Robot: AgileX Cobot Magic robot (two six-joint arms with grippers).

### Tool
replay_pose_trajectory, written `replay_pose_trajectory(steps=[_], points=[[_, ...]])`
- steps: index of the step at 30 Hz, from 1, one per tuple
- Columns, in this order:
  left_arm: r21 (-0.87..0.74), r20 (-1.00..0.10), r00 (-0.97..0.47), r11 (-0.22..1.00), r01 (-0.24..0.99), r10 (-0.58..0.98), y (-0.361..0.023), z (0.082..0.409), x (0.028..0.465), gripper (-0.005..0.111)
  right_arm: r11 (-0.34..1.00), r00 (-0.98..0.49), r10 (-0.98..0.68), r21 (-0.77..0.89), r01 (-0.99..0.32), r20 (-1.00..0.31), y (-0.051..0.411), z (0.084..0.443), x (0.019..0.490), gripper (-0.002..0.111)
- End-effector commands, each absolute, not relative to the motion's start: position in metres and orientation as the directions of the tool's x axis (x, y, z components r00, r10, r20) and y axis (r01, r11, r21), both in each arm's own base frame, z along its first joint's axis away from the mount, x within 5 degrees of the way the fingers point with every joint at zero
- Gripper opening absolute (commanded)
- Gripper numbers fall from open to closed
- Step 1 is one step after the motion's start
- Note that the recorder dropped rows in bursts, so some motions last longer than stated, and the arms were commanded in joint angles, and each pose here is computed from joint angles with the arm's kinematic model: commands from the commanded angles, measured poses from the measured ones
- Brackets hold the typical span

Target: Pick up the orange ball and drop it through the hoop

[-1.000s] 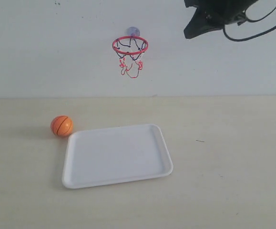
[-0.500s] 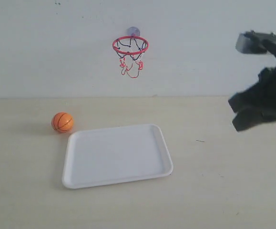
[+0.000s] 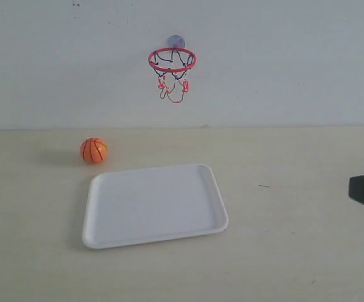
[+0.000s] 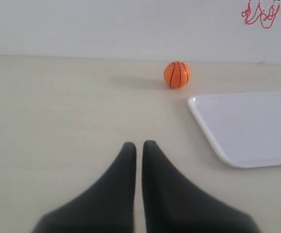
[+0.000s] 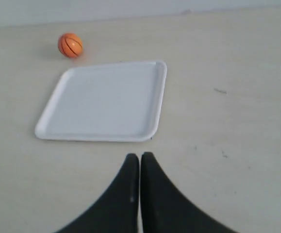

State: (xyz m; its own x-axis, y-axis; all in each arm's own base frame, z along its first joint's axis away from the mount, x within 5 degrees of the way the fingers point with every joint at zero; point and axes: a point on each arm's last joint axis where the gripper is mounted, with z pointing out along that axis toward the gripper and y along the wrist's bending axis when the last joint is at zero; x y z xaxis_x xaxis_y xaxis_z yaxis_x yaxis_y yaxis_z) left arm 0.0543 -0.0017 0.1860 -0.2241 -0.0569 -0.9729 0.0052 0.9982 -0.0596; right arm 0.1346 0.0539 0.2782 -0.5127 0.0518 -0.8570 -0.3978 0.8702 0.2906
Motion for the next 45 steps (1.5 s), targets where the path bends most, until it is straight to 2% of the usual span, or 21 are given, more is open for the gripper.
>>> replay_pose_trajectory(steps=[1,6,12,15,23,30,40,45], points=[[-0.073,-0.972,-0.226,0.997,0.005,-0.07,-0.002,0.185,0.054,0.004,0.871,-0.394,0.072,0.25,-0.423,-0.916,0.05,0.293,0.114,0.0],[-0.071,-0.972,-0.226,0.997,0.004,-0.068,-0.002,0.185,0.054,0.004,0.868,-0.321,0.082,0.225,-0.443,-0.944,0.048,0.302,0.1,0.0],[-0.071,-0.972,-0.226,0.997,0.004,-0.068,-0.002,0.185,0.054,0.004,0.875,-0.124,0.115,0.159,-0.456,-0.986,0.041,0.32,0.067,0.0],[-0.071,-0.972,-0.226,0.997,0.004,-0.068,-0.002,0.185,0.054,0.004,0.89,-0.04,0.07,0.081,-0.45,-0.997,0.037,0.313,0.049,0.0],[-0.071,-0.972,-0.226,0.997,0.004,-0.068,-0.002,0.185,0.054,0.004,0.924,-0.15,0.068,0.119,-0.365,-0.986,0.032,0.23,0.05,0.0],[-0.071,-0.972,-0.226,0.997,0.004,-0.068,-0.002,0.185,0.054,0.004,0.933,-0.248,0.068,0.15,-0.327,-0.966,0.03,0.19,0.054,0.0],[-0.071,-0.972,-0.226,0.997,0.004,-0.068,-0.002,0.185,0.054,0.004,0.936,-0.249,0.022,0.107,-0.335,-0.968,0.03,0.187,0.054,0.0],[-0.071,-0.972,-0.226,0.997,0.004,-0.068,-0.002,0.185,0.054,0.004,0.934,-0.186,0.025,0.089,-0.345,-0.982,0.03,0.19,0.049,0.0]])
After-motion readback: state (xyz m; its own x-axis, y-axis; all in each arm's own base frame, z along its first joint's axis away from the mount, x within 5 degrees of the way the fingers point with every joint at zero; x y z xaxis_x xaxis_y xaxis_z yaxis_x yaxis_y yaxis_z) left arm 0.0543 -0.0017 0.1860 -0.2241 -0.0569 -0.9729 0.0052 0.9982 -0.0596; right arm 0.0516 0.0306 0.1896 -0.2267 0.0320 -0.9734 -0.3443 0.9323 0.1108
